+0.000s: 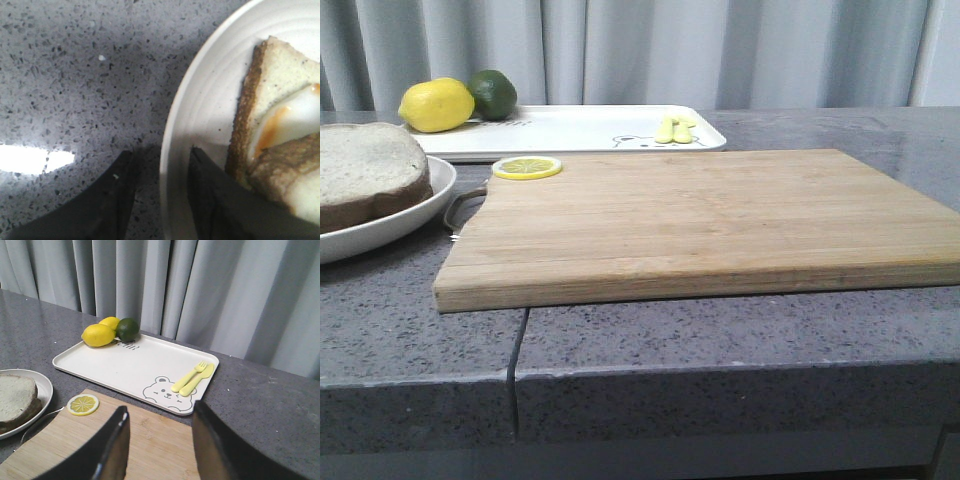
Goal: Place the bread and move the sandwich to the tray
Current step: 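Grasp the rim of the white plate with the left gripper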
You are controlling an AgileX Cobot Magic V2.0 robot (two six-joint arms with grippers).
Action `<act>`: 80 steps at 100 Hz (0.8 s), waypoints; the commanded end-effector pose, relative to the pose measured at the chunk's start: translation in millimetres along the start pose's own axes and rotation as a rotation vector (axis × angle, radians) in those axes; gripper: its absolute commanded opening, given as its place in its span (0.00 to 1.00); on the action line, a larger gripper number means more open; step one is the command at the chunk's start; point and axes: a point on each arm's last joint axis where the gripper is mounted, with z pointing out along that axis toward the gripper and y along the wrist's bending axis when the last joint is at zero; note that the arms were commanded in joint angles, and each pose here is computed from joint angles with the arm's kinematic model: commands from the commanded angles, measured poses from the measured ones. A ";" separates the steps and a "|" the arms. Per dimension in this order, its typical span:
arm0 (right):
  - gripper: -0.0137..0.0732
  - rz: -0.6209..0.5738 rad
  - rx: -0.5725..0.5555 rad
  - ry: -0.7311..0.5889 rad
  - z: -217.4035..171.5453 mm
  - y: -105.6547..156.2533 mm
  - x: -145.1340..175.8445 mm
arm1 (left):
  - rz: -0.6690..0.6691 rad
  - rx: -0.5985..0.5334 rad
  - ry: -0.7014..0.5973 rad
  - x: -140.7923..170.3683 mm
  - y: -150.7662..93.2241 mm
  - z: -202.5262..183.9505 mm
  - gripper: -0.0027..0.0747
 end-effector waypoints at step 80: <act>0.53 0.002 0.048 -0.112 -4.8 -4.2 -16.3 | 0.001 0.023 -0.065 -7.7 -6.5 -12.1 0.01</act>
